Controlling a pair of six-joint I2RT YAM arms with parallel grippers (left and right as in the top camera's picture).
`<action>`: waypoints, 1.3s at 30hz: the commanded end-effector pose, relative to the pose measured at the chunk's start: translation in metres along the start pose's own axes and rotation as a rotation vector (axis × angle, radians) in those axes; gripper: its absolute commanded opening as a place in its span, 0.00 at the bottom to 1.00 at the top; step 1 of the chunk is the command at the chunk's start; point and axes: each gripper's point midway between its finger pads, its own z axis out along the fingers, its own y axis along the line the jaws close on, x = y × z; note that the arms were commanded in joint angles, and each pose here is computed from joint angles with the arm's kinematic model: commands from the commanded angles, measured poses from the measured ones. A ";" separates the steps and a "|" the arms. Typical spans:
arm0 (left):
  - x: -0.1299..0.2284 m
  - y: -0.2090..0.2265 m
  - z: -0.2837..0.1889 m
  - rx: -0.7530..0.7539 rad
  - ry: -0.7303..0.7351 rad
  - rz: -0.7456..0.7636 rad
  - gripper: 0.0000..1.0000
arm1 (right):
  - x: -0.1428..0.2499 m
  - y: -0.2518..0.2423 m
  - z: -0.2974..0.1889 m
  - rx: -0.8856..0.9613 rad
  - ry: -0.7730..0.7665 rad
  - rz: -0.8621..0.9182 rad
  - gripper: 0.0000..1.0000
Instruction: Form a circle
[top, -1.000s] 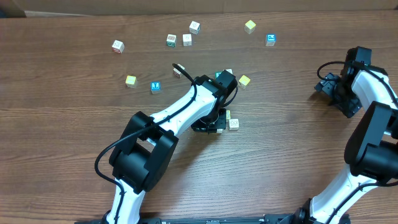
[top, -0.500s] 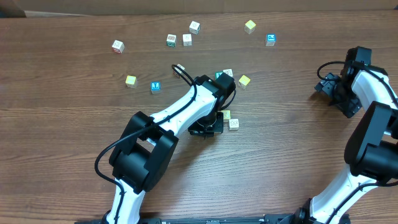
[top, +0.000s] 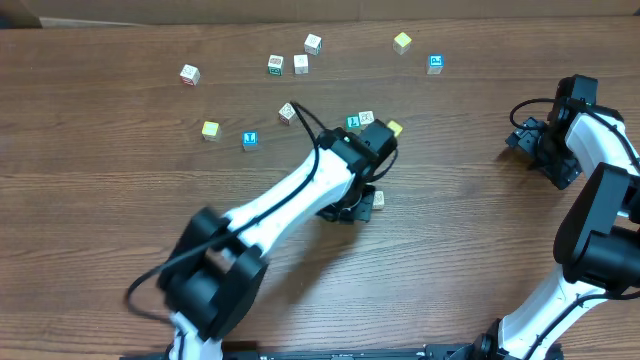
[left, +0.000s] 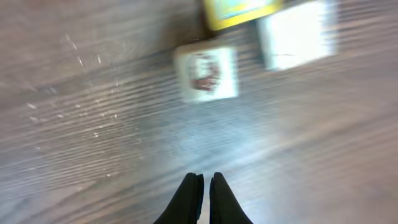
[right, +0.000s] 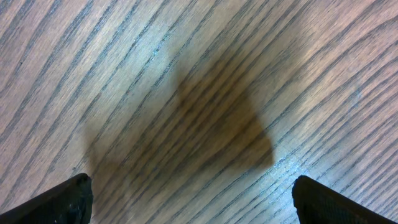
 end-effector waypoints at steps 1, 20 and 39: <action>-0.009 -0.003 -0.052 -0.001 -0.176 0.130 0.04 | -0.004 0.001 -0.009 -0.011 -0.024 0.005 1.00; -0.001 -0.011 0.001 0.022 -0.018 0.335 0.04 | -0.004 0.001 -0.009 -0.011 -0.024 0.005 1.00; -0.004 -0.023 0.043 0.069 0.043 0.368 0.04 | -0.004 0.001 -0.009 -0.011 -0.024 0.005 1.00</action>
